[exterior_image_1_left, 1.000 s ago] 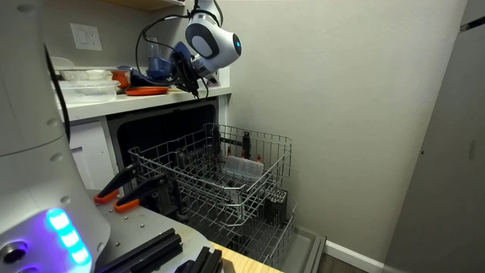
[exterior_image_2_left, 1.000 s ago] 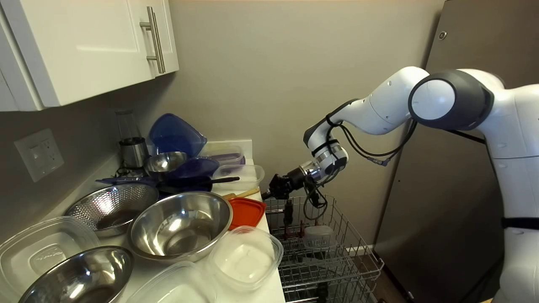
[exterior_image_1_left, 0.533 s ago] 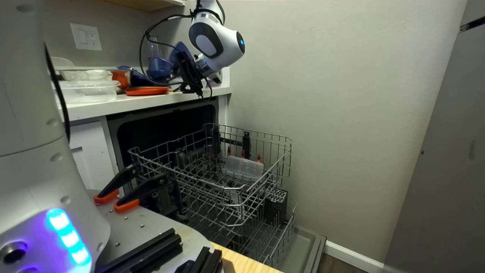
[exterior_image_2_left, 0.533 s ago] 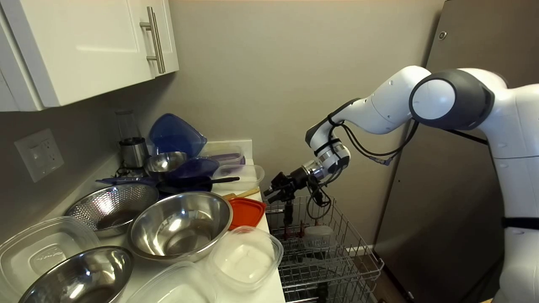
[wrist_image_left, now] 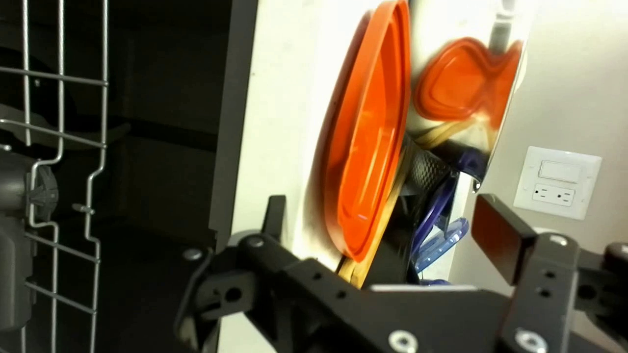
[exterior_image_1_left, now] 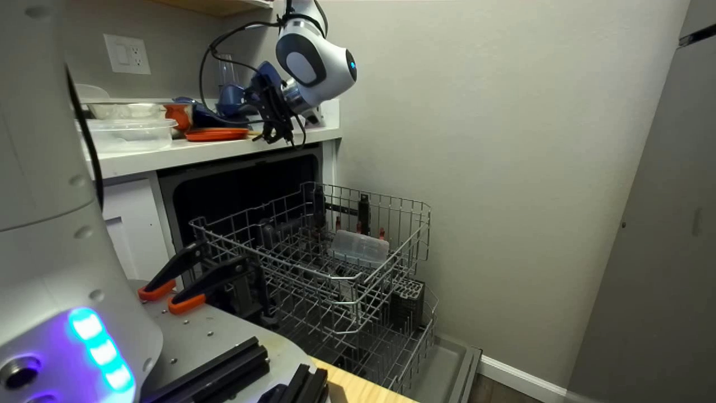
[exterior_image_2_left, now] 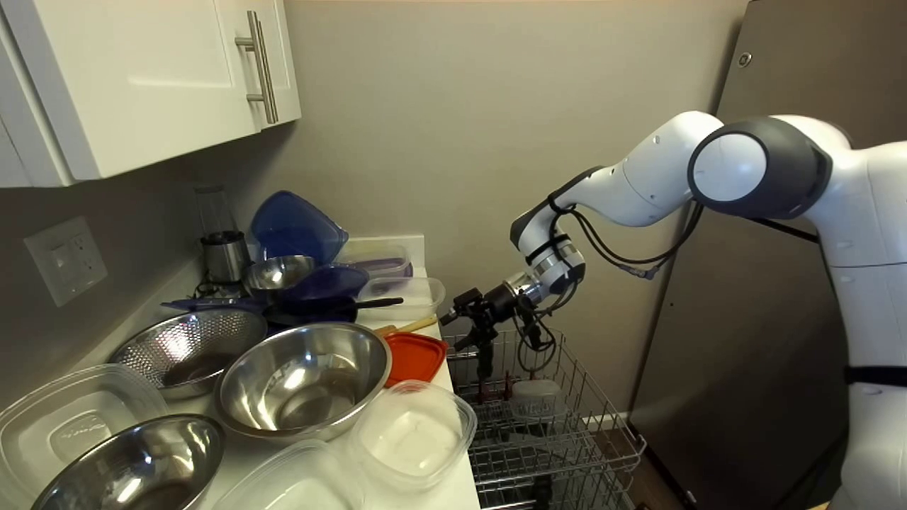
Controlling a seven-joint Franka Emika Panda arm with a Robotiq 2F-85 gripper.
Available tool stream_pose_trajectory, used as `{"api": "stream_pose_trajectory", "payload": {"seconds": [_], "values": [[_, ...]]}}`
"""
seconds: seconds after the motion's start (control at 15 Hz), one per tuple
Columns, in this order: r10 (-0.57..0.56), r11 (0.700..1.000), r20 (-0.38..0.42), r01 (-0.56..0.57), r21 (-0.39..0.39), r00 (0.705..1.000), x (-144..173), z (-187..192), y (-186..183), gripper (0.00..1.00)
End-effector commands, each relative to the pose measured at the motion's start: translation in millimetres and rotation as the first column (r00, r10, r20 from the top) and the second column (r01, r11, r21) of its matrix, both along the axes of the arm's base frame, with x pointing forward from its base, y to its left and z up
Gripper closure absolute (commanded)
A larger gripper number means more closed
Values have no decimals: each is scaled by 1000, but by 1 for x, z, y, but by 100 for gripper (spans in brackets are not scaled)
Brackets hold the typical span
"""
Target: Put the red lid in the dishwasher.
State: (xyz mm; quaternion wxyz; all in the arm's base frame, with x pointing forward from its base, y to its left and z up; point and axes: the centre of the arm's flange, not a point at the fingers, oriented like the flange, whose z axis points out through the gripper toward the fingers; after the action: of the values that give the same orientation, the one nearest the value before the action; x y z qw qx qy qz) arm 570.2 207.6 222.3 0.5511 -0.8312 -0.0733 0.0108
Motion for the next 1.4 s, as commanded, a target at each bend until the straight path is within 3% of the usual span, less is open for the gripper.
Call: {"api": "stream_pose_trajectory", "payload": {"seconds": [0.0, 0.07, 0.2, 0.87, 1.33], "values": [[41, 999, -41, -41, 15, 998, -8, 3, 9, 0], [50, 999, -41, -49, 21, 998, -8, 2, 12, 25], [61, 998, -45, -60, 29, 997, -10, 2, 15, 30], [67, 997, -47, -66, 29, 997, -9, 3, 16, 97], [69, 997, -46, -67, 29, 997, -10, 4, 16, 100]]}}
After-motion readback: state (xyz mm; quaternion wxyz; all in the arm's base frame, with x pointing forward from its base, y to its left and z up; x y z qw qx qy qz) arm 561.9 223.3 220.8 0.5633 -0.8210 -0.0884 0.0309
